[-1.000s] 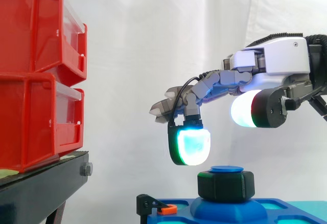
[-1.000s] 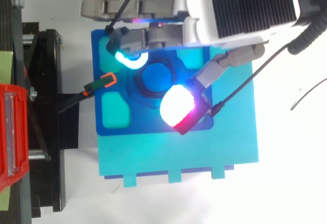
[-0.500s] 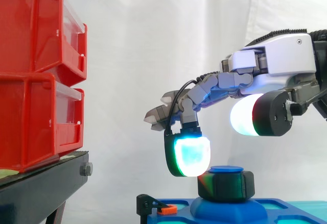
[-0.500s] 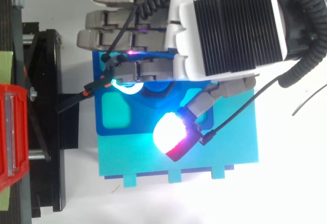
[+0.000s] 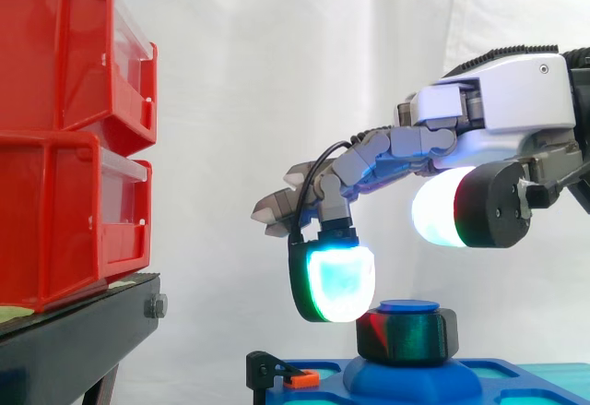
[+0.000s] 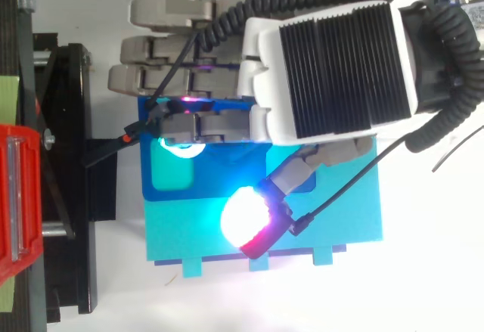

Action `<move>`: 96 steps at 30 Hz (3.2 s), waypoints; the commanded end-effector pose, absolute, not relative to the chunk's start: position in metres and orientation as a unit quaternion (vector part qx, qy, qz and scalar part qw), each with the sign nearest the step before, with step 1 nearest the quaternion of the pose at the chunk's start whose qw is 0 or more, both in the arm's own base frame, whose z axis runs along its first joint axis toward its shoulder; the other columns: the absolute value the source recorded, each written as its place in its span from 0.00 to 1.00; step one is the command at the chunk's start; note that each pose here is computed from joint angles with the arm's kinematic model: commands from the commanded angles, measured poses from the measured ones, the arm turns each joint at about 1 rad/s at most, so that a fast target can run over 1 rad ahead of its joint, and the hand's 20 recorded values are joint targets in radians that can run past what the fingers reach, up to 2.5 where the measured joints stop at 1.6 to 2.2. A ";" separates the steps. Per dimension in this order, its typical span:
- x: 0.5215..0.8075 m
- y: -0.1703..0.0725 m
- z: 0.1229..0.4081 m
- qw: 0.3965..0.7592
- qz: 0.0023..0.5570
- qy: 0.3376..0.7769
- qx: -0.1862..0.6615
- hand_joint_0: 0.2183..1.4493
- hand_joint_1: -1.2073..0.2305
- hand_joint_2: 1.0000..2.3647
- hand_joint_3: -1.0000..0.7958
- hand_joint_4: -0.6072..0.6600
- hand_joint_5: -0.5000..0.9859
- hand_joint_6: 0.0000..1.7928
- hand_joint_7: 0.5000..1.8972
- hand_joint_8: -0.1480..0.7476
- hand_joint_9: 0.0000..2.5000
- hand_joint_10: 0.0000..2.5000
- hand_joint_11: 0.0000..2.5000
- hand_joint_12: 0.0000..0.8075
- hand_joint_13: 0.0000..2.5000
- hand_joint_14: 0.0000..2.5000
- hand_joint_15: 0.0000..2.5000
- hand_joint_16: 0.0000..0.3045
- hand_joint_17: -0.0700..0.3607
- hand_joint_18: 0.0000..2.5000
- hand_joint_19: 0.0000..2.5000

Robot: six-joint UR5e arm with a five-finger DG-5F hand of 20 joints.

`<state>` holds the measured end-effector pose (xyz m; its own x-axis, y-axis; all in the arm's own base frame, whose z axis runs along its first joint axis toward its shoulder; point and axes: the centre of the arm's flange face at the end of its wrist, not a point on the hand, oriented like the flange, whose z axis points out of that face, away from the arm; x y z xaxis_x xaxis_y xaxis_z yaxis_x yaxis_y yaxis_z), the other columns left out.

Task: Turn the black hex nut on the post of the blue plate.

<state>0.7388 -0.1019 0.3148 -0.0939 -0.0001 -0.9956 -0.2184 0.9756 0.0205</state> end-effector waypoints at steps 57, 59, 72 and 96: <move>0.724 -0.150 0.306 0.663 0.081 0.740 -0.078 0.20 0.65 0.00 0.28 0.65 0.19 0.36 0.36 0.42 0.08 0.00 0.00 0.44 0.13 0.00 0.02 0.17 0.43 0.03 0.00; 0.723 -0.153 0.306 0.663 0.082 0.740 -0.079 0.20 0.65 0.00 0.28 0.65 0.19 0.36 0.36 0.42 0.08 0.00 0.00 0.44 0.13 0.00 0.02 0.17 0.43 0.03 0.00; 0.728 -0.147 0.309 0.675 0.087 0.729 -0.081 0.20 0.64 0.00 0.28 0.64 0.19 0.35 0.37 0.42 0.08 0.00 0.00 0.44 0.13 0.00 0.03 0.17 0.43 0.03 0.00; 0.744 -0.090 0.309 0.684 0.078 0.722 -0.072 0.20 0.70 0.00 0.28 0.63 0.21 0.28 0.32 0.40 0.07 0.00 0.00 0.44 0.10 0.00 0.02 0.17 0.44 0.00 0.00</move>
<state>0.7442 -0.0925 0.3107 -0.0508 0.0043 -0.9987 -0.2117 0.9772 0.0150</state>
